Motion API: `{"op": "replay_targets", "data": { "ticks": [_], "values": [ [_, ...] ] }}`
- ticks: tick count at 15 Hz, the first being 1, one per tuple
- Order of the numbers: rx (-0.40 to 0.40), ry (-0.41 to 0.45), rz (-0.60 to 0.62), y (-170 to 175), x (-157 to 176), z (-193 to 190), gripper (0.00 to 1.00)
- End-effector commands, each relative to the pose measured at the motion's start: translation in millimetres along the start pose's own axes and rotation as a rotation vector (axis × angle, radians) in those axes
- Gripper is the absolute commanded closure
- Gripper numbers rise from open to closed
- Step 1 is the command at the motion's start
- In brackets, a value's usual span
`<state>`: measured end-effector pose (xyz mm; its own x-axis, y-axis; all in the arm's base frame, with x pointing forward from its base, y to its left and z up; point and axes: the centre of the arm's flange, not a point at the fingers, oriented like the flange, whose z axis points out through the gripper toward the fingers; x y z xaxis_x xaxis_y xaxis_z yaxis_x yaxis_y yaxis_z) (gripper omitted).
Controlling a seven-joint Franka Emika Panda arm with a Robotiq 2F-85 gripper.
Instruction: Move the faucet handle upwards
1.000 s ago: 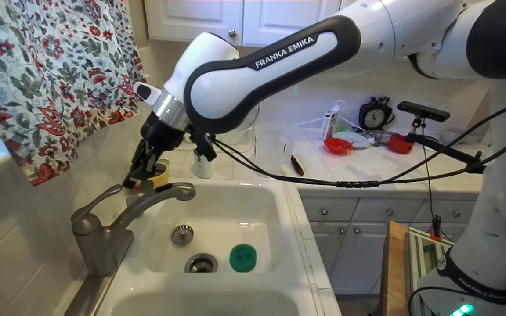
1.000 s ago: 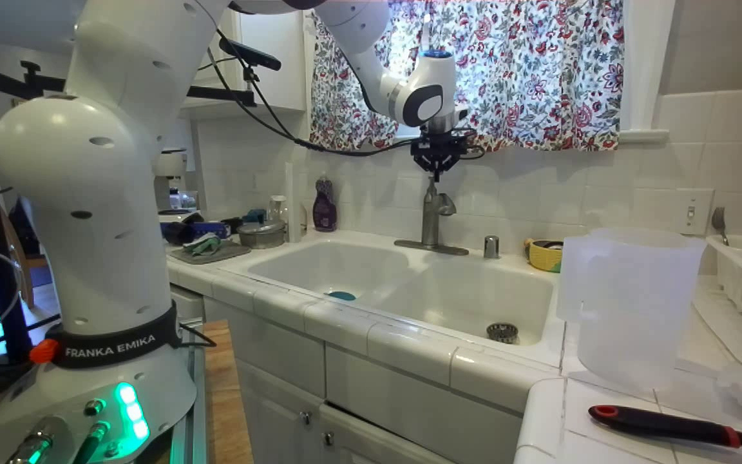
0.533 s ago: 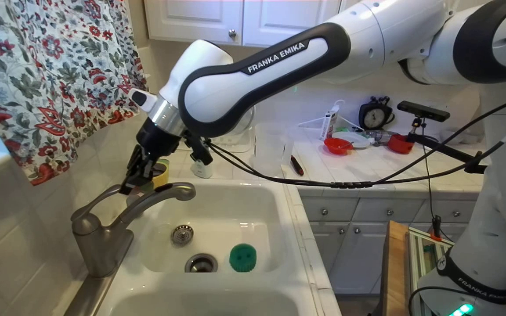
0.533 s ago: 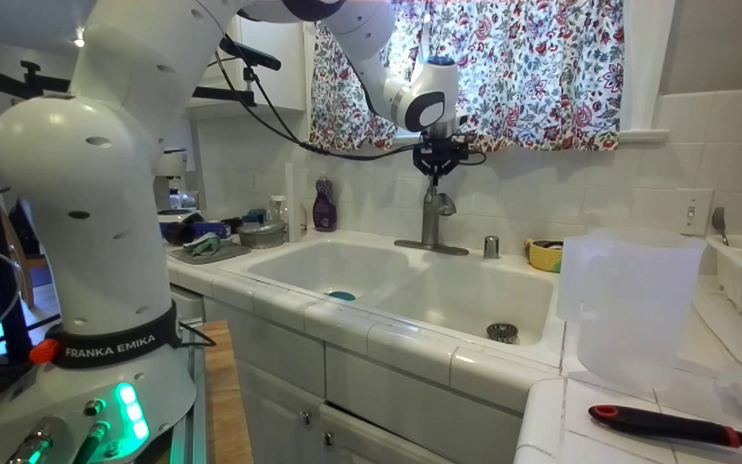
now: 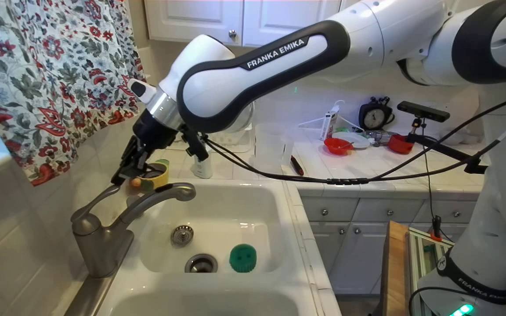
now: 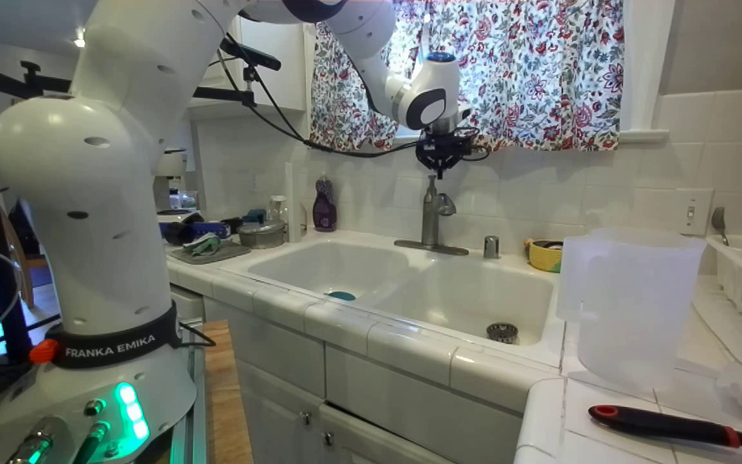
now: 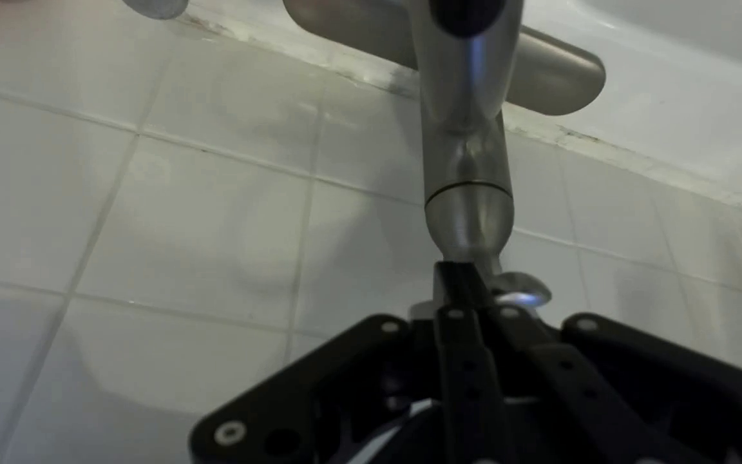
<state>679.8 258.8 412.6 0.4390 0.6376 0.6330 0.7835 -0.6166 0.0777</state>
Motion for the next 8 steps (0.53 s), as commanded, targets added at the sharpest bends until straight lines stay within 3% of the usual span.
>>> {"op": "replay_targets", "data": {
  "ticks": [1, 5, 8],
  "values": [
    [0.016, 0.062, 0.011, 7.7, 9.5, -2.3, 1.0],
    [-0.046, -0.044, 0.029, 10.6, 5.6, -5.2, 1.0],
    [0.014, -0.102, 0.031, 11.5, -4.6, 4.0, 1.0]
  ]
}}
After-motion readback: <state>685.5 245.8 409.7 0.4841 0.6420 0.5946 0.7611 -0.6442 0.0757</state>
